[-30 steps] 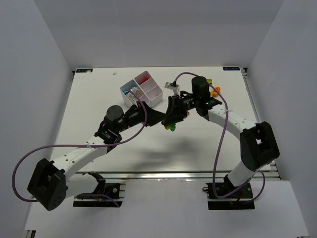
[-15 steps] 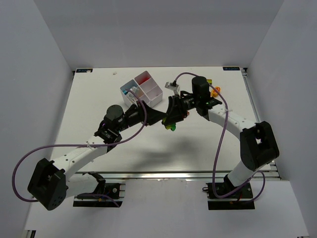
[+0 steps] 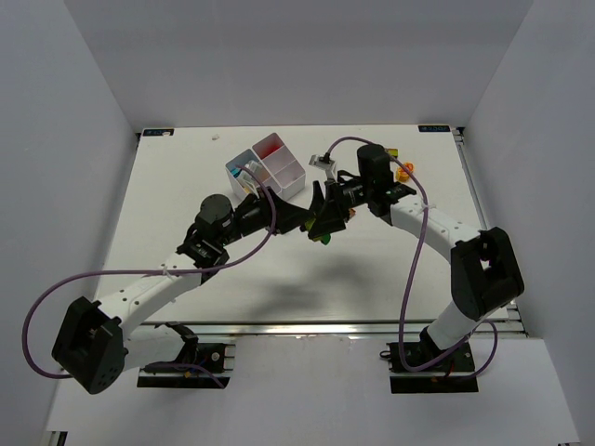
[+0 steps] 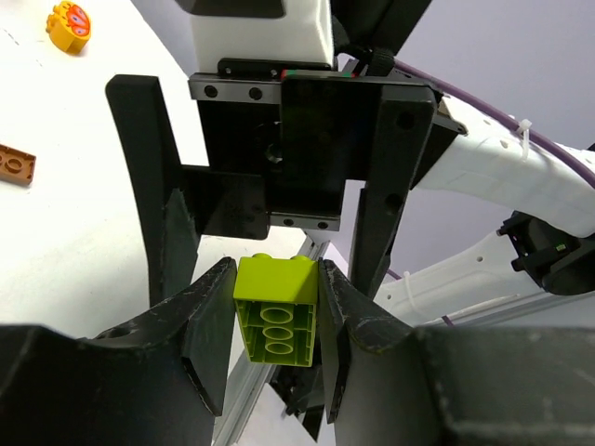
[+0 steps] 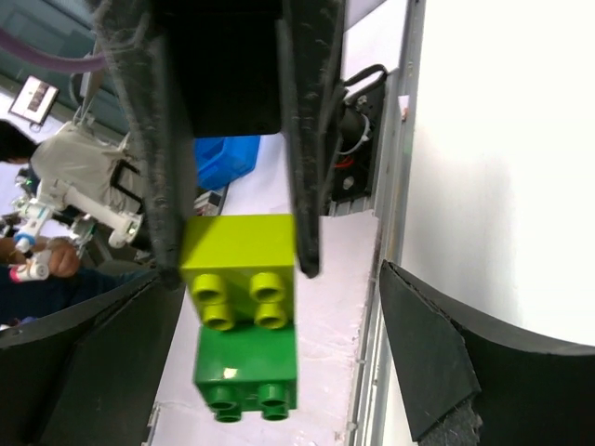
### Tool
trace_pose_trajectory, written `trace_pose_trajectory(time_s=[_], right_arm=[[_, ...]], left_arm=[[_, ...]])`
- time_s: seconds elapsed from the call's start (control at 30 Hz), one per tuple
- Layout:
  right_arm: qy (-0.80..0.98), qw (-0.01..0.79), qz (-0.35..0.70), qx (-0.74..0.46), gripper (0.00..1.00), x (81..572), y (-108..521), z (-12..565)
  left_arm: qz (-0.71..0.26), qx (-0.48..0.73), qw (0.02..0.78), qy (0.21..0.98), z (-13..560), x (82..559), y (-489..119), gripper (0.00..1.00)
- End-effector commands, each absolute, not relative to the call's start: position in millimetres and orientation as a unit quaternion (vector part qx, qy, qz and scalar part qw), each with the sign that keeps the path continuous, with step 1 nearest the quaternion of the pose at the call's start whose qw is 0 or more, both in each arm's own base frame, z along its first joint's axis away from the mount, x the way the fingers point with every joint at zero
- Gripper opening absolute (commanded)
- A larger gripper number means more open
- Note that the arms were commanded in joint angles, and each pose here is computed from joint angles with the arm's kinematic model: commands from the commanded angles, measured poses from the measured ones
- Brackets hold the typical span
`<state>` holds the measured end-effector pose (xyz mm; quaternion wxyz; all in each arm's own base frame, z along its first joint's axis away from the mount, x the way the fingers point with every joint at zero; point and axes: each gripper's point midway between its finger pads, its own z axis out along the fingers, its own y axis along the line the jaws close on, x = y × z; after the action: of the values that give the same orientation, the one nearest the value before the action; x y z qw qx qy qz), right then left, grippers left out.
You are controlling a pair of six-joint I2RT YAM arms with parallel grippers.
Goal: Sort the legos into containers by color
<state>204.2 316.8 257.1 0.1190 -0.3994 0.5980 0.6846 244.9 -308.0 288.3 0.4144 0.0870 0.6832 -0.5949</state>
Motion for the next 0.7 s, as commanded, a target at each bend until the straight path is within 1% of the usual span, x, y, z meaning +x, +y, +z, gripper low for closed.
trace_pose_trajectory(time_s=[0.0,0.07,0.13,0.17,0.2,0.3,0.5,0.57,0.6,0.67], right_arm=[[0.601,0.153,0.668,-0.412,0.89,213.7,319.2,260.8],[0.596,0.186,0.652,-0.431,0.89,223.4,318.7,259.1],[0.613,0.179,0.645,-0.42,0.89,229.4,311.4,250.9],[0.6,0.198,0.641,-0.436,0.89,234.2,309.9,255.5],[0.602,0.188,0.644,-0.433,0.89,233.5,306.1,252.7],[0.578,0.202,0.653,-0.447,0.89,236.9,297.7,264.0],[0.558,0.197,0.665,-0.456,0.89,232.9,296.6,265.0],[0.564,0.182,0.67,-0.447,0.89,228.7,295.2,263.6],[0.555,0.194,0.667,-0.458,0.88,231.4,296.9,262.0],[0.567,0.17,0.672,-0.445,0.87,226.2,296.0,256.9]], left_arm=[[-0.598,0.104,0.428,0.67,307.7,243.8,-309.8,0.04],[-0.59,0.104,0.434,0.673,308.9,244.7,-307.3,0.03],[-0.581,0.102,0.437,0.679,307.0,246.5,-303.2,0.03],[-0.578,0.1,0.438,0.681,305.6,247.4,-301.8,0.03],[-0.577,0.099,0.438,0.683,304.9,247.2,-300.2,0.03],[-0.571,0.094,0.439,0.687,300.9,248.8,-294.5,0.03],[-0.573,0.094,0.441,0.685,302.6,248.5,-292.7,0.03],[-0.574,0.094,0.442,0.683,304.1,248.5,-292.8,0.03],[-0.575,0.094,0.442,0.682,304.6,248.8,-293.0,0.03],[-0.575,0.093,0.441,0.682,303.9,249.2,-293.4,0.03]])
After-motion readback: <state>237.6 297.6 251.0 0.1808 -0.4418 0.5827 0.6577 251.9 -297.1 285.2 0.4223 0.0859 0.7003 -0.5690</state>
